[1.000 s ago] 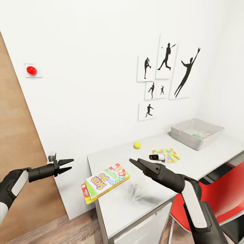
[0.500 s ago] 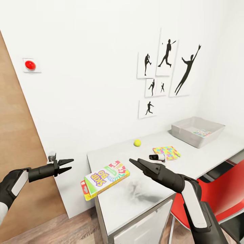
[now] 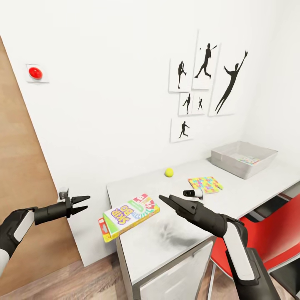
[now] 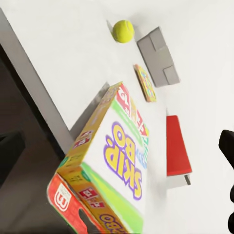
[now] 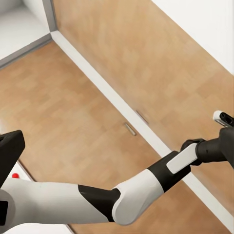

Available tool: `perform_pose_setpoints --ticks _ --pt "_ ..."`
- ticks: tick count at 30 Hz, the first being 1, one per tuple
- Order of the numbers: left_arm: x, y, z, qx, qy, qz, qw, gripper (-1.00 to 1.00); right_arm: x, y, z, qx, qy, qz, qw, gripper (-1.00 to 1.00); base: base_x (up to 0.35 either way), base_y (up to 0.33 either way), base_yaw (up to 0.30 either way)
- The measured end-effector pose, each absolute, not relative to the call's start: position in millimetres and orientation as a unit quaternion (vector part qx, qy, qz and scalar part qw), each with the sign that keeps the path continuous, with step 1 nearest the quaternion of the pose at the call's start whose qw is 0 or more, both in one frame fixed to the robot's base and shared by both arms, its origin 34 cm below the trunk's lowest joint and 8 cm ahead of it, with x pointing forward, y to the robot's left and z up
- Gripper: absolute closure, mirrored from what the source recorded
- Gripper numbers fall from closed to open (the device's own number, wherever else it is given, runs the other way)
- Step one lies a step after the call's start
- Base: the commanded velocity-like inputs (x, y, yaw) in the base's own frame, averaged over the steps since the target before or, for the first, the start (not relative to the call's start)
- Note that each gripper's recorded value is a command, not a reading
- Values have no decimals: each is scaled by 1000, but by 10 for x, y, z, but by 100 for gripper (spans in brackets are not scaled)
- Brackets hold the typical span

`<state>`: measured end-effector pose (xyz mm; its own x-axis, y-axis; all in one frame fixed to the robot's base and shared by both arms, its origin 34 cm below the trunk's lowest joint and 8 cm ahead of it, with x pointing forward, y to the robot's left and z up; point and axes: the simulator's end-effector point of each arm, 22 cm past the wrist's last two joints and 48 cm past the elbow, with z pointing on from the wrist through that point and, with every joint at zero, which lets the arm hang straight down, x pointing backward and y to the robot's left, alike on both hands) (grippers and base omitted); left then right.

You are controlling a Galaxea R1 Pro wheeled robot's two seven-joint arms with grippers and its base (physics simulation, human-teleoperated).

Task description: Put all the toys in the child's room - the three board games (two on the bed and one on the table), the two jigsaw puzzles on the table, and the tennis ball on the table - inside the toy box on the table in the child's room.

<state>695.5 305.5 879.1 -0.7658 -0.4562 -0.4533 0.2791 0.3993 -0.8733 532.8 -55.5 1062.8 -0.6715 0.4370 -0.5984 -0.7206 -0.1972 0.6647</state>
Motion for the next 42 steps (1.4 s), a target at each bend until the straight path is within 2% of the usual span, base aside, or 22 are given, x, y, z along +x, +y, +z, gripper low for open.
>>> perform_pose_setpoints --ticks 9,34,42 --pt "6905 3120 8428 -88 768 -549 320 -100 5311 -554 10461 -140 507 761 380 -100 0 0 0" --pt "6879 3081 8231 -87 770 -548 315 -100 5284 -534 10307 -142 507 761 379 -100 0 0 0" --pt "6881 3078 8228 -87 770 -548 315 -100 5289 -543 10308 -141 507 761 380 -100 -154 -43 0"
